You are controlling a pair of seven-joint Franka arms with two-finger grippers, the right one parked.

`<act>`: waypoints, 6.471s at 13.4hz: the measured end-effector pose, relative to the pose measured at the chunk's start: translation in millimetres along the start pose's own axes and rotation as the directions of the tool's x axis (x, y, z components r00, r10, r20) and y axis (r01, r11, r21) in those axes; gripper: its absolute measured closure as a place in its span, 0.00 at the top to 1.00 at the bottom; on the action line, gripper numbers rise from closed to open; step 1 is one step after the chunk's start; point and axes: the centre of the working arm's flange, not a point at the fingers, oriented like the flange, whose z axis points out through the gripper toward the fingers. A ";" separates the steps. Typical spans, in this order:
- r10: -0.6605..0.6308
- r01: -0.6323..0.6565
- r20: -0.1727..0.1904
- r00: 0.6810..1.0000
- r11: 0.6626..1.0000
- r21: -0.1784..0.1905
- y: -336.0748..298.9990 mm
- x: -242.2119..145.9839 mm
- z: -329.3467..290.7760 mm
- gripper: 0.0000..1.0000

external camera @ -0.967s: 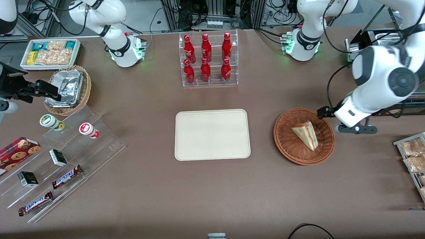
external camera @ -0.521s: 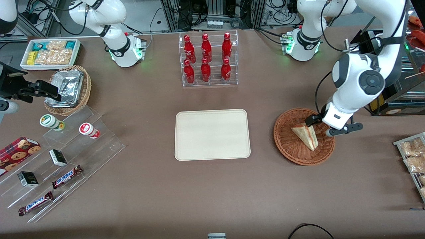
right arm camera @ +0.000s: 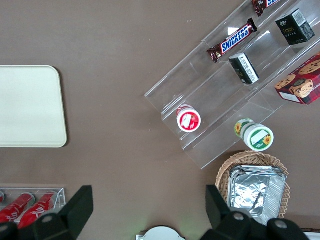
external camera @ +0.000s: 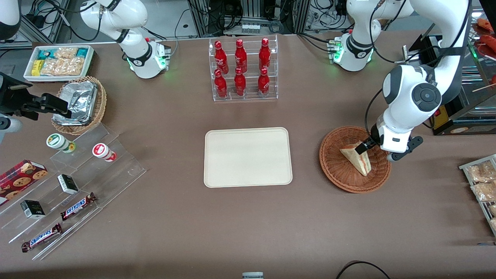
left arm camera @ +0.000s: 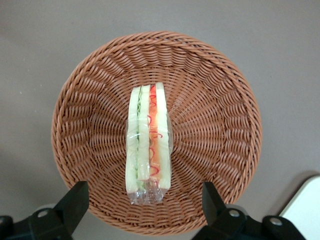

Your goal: Place sandwich from basket to tray

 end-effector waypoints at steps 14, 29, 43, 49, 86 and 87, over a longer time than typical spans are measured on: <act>-0.078 0.077 0.029 0.997 0.997 0.024 -5.8 -11.3 89.8 0.45; 0.294 -0.297 0.075 0.953 0.954 0.041 164.7 -111.1 15.3 0.16; 0.303 -0.305 0.049 0.952 0.951 0.043 336.9 -271.5 81.9 0.16; 0.308 -0.311 0.053 0.950 0.949 0.044 356.1 -298.0 99.3 0.16; 0.391 -0.386 -0.022 0.920 0.916 0.104 239.3 -105.4 -101.9 1.00; 0.404 -0.403 0.007 0.915 0.910 0.101 216.1 -84.0 -110.1 1.00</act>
